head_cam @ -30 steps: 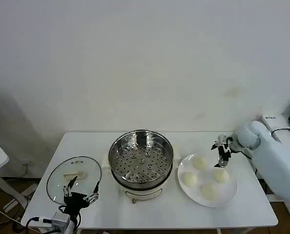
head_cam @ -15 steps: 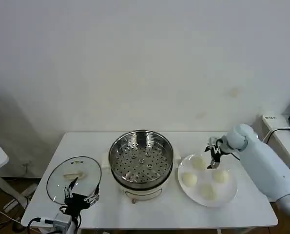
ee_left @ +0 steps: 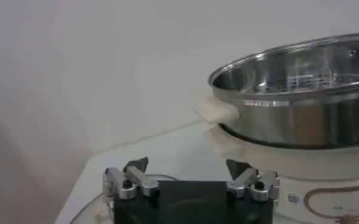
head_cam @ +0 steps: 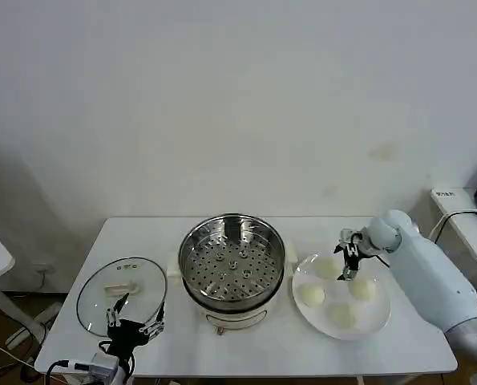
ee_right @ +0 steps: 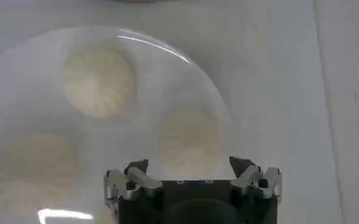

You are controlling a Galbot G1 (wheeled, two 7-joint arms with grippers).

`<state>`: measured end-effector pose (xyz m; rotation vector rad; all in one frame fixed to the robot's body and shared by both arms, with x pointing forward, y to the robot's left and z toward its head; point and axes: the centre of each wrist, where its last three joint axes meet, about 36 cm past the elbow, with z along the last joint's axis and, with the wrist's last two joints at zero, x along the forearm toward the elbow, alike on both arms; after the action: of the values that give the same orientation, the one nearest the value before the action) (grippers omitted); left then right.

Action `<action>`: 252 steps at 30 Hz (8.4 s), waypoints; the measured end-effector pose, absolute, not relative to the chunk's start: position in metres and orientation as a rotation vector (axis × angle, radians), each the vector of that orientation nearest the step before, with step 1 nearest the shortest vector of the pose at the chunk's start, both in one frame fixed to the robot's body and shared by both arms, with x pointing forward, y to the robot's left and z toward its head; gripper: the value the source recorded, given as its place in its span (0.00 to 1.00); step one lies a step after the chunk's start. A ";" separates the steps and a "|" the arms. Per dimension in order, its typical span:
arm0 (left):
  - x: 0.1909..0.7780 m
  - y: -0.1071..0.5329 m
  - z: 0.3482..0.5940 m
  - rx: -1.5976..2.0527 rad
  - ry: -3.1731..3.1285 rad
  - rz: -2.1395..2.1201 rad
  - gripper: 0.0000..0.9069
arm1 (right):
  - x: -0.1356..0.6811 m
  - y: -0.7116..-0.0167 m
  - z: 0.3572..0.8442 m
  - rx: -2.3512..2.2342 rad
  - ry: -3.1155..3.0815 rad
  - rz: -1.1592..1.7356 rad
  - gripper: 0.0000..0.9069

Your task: Take steamed baozi put them in steamer then cover it.

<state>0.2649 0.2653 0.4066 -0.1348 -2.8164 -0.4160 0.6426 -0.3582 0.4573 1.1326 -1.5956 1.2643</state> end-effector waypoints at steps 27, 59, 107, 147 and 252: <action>0.266 0.265 0.403 -0.133 -2.814 -0.414 1.00 | 0.641 -0.361 0.453 1.109 -1.632 1.225 0.69; 0.268 0.259 0.416 -0.132 -2.859 -0.393 1.00 | 0.657 -0.298 0.618 1.315 -1.866 1.242 0.69; 0.269 0.266 0.410 -0.066 -2.843 -0.381 1.00 | 0.674 -0.040 0.647 1.946 -0.464 2.508 0.69; 0.270 0.263 0.405 -0.067 -2.832 -0.373 1.00 | 0.694 -0.011 0.591 2.013 -0.491 2.396 1.00; 0.278 0.266 0.411 -0.119 -2.842 -0.366 1.00 | 0.617 -0.265 0.492 1.329 -1.457 1.239 1.00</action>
<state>0.2778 0.2660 0.4115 -0.1193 -2.8416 -0.3660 0.6168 -0.2648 0.4920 1.3288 -1.4567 1.2389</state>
